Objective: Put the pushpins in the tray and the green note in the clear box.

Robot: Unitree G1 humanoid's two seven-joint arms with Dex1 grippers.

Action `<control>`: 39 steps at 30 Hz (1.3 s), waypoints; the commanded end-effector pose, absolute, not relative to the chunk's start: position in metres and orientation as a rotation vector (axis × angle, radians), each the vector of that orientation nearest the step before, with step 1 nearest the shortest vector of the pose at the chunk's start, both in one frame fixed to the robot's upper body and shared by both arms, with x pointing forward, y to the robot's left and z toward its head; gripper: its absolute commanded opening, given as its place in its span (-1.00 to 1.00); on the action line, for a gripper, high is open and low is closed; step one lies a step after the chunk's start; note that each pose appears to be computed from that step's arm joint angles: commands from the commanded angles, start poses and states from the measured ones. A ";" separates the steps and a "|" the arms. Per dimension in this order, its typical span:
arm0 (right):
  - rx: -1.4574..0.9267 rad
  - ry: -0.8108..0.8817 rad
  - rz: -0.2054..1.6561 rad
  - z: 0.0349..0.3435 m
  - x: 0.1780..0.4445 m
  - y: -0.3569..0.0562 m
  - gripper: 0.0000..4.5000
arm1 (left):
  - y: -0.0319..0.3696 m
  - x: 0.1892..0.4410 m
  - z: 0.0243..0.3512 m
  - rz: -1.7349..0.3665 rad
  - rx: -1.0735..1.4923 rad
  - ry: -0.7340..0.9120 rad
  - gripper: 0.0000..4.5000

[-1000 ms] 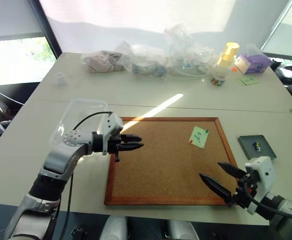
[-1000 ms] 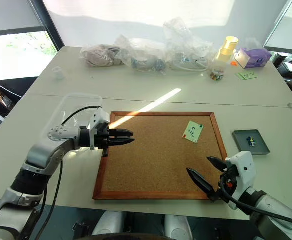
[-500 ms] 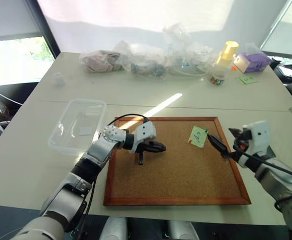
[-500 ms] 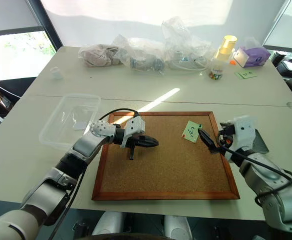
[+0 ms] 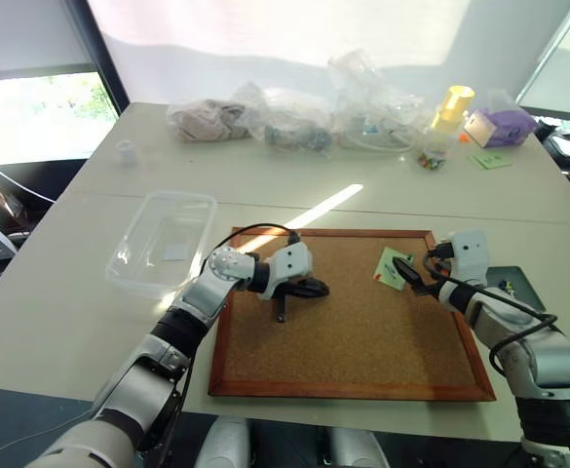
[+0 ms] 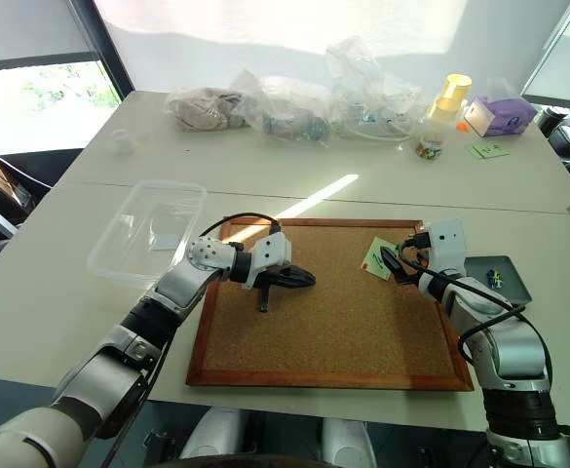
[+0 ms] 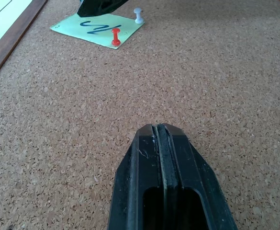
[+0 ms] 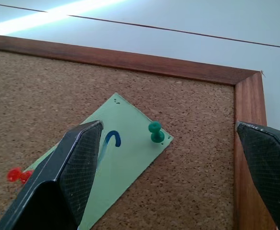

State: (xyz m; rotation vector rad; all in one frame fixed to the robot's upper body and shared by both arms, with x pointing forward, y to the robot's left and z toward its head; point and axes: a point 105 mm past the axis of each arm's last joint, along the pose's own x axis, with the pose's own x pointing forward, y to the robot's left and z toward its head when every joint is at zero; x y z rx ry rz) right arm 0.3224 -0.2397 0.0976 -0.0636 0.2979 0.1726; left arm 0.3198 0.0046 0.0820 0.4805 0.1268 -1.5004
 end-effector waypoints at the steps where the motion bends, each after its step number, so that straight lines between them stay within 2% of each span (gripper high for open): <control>1: -0.068 0.250 0.183 0.106 0.328 -0.236 1.00 | 0.011 0.322 0.065 -1.461 0.515 0.199 -0.98; 4: -0.069 0.249 0.184 0.106 0.331 -0.235 1.00 | 0.011 0.321 0.064 -1.460 0.515 0.199 -0.98; 5: -0.070 0.250 0.184 0.105 0.332 -0.235 0.78 | 0.011 0.321 0.064 -1.459 0.513 0.200 -1.00; 6: -0.073 0.252 0.184 0.104 0.332 -0.235 0.68 | 0.011 0.320 0.063 -1.459 0.512 0.200 -1.00; 8: -0.078 0.255 0.183 0.104 0.333 -0.235 0.30 | 0.010 0.319 0.062 -1.460 0.509 0.201 -1.00; 11: -0.080 0.254 0.181 0.104 0.333 -0.235 -0.39 | 0.010 0.318 0.061 -1.462 0.507 0.203 -1.00; 14: -0.084 0.258 0.176 0.104 0.332 -0.237 -0.96 | 0.010 0.317 0.060 -1.462 0.508 0.208 -1.00; 23: -0.087 0.242 0.154 0.107 0.331 -0.241 -0.96 | 0.011 0.315 0.055 -1.466 0.498 0.239 -1.00; 29: -0.112 0.154 0.099 0.125 0.332 -0.251 -0.96 | 0.020 0.310 0.036 -1.466 0.543 0.333 -1.00; 39: -0.113 0.064 -0.001 0.140 0.331 -0.267 -0.96 | 0.023 0.311 0.030 -1.462 0.591 0.356 -1.00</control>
